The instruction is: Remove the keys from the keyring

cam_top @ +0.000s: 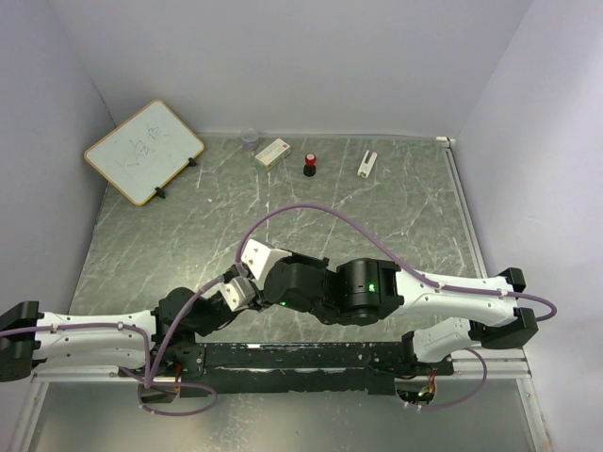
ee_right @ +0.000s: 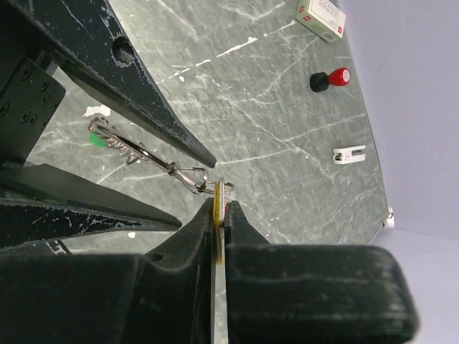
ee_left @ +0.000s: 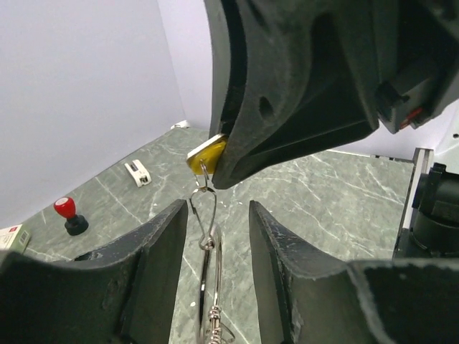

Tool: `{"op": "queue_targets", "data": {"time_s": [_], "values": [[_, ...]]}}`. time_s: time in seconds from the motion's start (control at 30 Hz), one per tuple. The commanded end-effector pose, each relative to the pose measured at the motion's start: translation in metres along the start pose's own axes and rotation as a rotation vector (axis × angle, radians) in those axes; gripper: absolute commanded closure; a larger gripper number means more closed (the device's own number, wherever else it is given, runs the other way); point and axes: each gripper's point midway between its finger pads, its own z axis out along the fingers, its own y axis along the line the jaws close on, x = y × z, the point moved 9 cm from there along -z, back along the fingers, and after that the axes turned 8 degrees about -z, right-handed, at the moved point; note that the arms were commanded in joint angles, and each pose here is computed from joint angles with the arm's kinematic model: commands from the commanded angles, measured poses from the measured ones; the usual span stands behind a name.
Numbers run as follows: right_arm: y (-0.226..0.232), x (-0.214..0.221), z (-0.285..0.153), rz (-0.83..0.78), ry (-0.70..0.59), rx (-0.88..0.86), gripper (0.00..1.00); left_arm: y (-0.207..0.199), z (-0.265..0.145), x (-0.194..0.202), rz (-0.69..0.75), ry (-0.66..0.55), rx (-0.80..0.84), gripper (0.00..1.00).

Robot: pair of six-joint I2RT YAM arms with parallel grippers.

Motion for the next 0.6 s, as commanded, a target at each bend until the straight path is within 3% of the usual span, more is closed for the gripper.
{"op": "queue_targets", "data": {"time_s": [0.0, 0.57], "values": [[-0.0054, -0.0016, -0.0037, 0.033, -0.024, 0.03, 1.0, 0.0032, -0.0025, -0.0058, -0.04, -0.048, -0.049, 0.5], [-0.0054, -0.0011, -0.0033, 0.044, -0.027, 0.043, 1.0, 0.0057, 0.0009, 0.0033, -0.056, -0.027, -0.112, 0.5]]}}
